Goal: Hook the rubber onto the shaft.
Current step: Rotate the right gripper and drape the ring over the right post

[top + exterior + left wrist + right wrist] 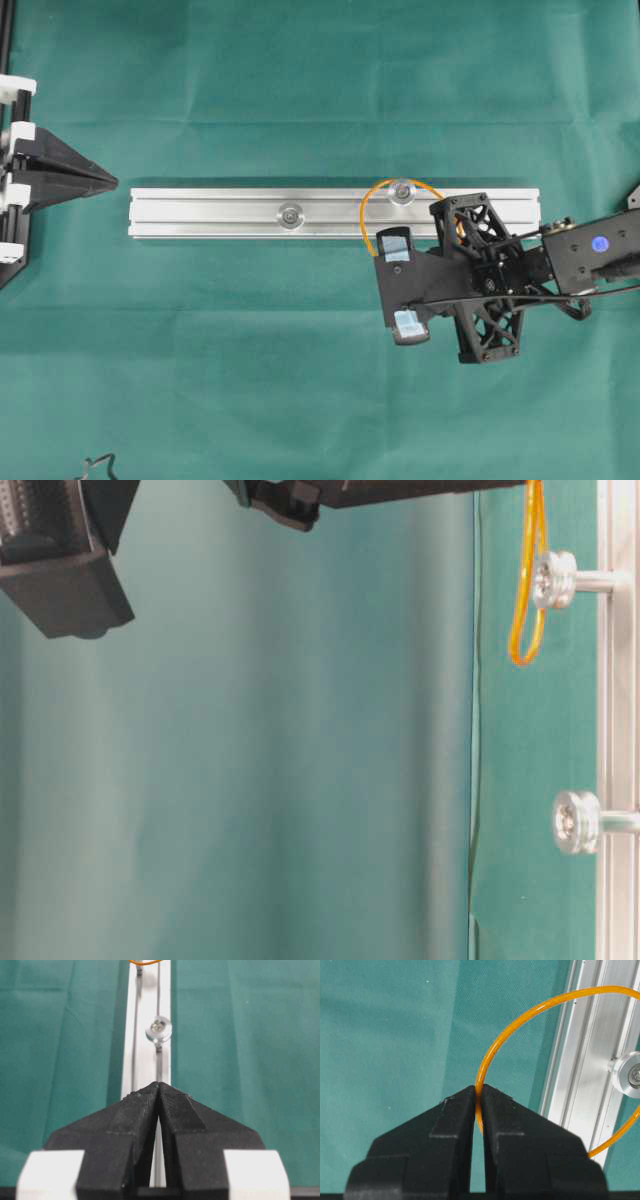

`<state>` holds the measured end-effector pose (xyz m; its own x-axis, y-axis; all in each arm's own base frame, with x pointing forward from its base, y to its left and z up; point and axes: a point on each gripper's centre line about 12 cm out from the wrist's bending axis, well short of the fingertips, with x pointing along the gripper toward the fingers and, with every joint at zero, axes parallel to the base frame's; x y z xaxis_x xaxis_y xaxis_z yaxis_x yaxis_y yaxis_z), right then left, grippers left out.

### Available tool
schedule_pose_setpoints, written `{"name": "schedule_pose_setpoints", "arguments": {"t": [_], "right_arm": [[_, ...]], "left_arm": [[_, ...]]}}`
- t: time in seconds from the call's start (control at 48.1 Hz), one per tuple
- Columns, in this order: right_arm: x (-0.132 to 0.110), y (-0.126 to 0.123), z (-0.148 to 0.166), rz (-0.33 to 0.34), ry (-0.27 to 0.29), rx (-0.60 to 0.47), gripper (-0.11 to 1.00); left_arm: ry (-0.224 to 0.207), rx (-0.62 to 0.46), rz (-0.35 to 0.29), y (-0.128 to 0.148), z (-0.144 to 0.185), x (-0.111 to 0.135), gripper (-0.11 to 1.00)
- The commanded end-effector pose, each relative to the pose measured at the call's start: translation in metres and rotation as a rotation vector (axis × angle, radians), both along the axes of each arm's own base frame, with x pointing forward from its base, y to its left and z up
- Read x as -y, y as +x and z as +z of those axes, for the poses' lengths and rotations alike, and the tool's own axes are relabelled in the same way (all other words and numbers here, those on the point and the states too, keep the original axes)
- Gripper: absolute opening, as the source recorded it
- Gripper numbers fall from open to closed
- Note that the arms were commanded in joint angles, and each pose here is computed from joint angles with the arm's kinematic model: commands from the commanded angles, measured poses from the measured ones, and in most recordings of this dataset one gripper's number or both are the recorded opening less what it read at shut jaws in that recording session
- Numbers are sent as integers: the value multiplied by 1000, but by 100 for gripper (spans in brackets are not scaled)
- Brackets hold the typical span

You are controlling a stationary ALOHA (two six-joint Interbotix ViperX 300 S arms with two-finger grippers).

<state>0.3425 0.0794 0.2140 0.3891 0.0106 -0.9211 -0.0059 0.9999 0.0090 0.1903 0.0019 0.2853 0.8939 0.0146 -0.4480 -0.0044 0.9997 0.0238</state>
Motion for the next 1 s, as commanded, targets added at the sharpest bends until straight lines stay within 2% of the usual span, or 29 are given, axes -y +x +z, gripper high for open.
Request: {"name": "schedule_pose_setpoints", "arguments": {"t": [0.0,0.333,0.645,0.978], "right_arm": [[-4,4,11,6,12,37,7],[-4,4,11,1,15,36,7],[-5,6,11,-106,62,36,7],[-11,27,12,-216,133,74,7]], "left_arm": [[2,37,1,3,14,0,0],[3,37,1,3,14,0,0],[2,35,1,3,13,0,0],[3,35,1,3,13,0,0]]}}
